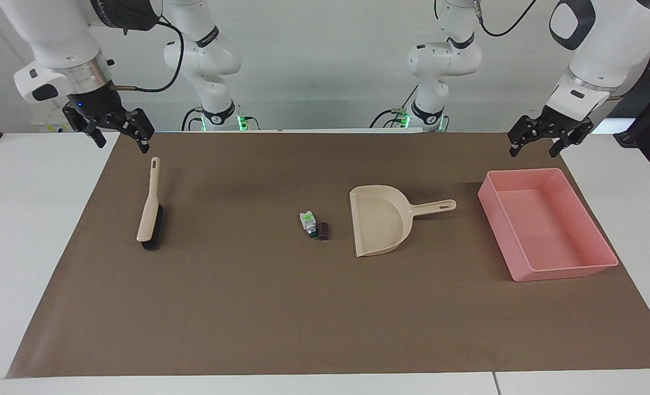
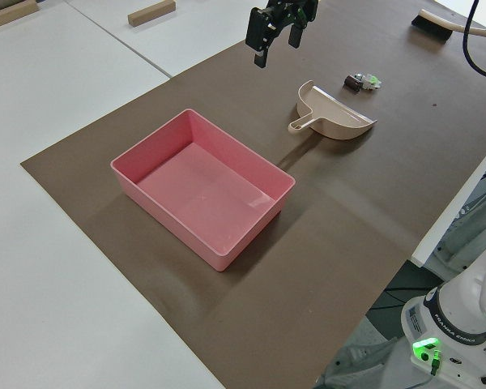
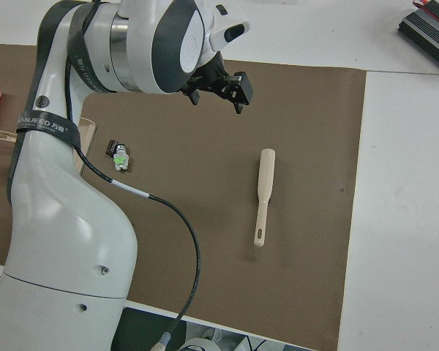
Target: Clean e-waste and dump in bin
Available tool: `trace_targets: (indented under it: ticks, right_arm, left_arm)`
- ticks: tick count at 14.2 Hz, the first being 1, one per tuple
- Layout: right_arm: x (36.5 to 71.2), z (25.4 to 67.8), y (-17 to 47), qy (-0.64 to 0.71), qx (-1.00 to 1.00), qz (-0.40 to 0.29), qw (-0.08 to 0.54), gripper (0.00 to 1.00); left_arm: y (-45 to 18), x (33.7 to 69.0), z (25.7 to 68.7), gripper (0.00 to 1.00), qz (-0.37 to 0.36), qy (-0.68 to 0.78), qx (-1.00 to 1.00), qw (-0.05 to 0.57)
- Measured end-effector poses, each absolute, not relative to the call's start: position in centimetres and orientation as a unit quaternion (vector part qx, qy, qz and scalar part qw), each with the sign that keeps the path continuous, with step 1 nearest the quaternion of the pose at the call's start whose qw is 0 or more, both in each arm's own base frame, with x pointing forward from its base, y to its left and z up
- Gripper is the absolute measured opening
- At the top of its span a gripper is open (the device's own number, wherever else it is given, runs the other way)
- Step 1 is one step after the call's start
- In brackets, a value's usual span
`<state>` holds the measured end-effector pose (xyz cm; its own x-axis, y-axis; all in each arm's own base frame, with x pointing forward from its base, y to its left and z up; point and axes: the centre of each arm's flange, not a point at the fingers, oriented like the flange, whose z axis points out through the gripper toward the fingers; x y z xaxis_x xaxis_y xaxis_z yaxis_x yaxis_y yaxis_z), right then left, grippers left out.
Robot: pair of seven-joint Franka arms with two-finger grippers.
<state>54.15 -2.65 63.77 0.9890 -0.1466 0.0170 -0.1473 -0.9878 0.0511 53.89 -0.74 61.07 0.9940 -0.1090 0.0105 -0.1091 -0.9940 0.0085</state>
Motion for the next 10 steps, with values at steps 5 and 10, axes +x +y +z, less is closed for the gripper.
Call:
trace_targets:
  ticks: [5, 10]
  right_arm:
    - [54.2, 63.8, -2.6, -0.083, 0.996, 0.007, 0.026, 1.00]
    - [54.2, 62.7, -2.8, -0.084, 0.996, 0.003, 0.026, 1.00]
  left_arm:
    - [-0.7, 53.9, 61.1, 1.00, 0.005, -0.055, 0.998, 0.005]
    - [-0.7, 53.9, 61.1, 1.00, 0.005, -0.055, 0.998, 0.005]
